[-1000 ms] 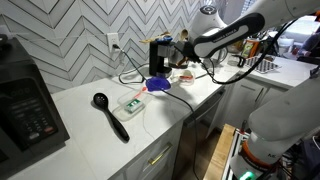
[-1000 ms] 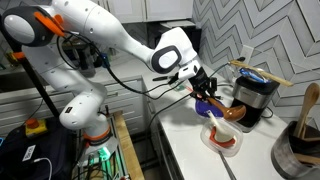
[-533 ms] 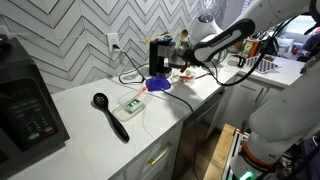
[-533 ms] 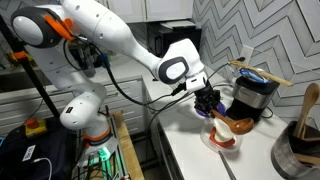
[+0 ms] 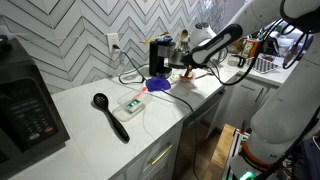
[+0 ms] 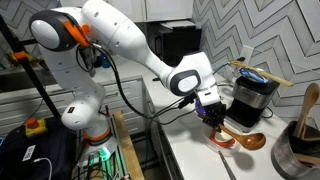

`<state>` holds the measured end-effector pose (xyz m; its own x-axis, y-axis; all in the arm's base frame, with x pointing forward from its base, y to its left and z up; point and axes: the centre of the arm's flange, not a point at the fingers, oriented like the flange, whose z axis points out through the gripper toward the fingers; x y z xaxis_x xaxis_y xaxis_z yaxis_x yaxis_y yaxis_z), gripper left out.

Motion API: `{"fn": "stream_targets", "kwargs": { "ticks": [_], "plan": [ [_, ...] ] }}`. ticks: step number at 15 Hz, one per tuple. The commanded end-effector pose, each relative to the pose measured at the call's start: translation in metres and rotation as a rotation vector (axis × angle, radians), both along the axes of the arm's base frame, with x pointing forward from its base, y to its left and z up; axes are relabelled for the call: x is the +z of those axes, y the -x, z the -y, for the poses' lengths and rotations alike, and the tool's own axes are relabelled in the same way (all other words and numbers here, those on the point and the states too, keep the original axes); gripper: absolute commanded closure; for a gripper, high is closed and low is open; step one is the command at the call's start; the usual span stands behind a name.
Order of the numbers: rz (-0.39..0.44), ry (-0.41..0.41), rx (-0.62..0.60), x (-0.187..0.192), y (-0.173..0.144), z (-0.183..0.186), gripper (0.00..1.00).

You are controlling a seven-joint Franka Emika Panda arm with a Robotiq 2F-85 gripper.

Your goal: Move the wooden spoon to the right

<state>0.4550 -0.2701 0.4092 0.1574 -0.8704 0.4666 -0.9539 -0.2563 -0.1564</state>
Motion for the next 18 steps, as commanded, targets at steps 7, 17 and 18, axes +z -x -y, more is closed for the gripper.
{"fn": "stream_targets", "kwargs": {
  "ticks": [7,17,18],
  "plan": [
    [-0.124,0.015,0.047,-0.008,0.015,-0.005,0.94],
    [-0.155,-0.103,-0.055,-0.013,0.006,-0.022,0.37],
    [-0.139,-0.134,-0.063,-0.011,0.005,-0.023,0.28]
  ]
}}
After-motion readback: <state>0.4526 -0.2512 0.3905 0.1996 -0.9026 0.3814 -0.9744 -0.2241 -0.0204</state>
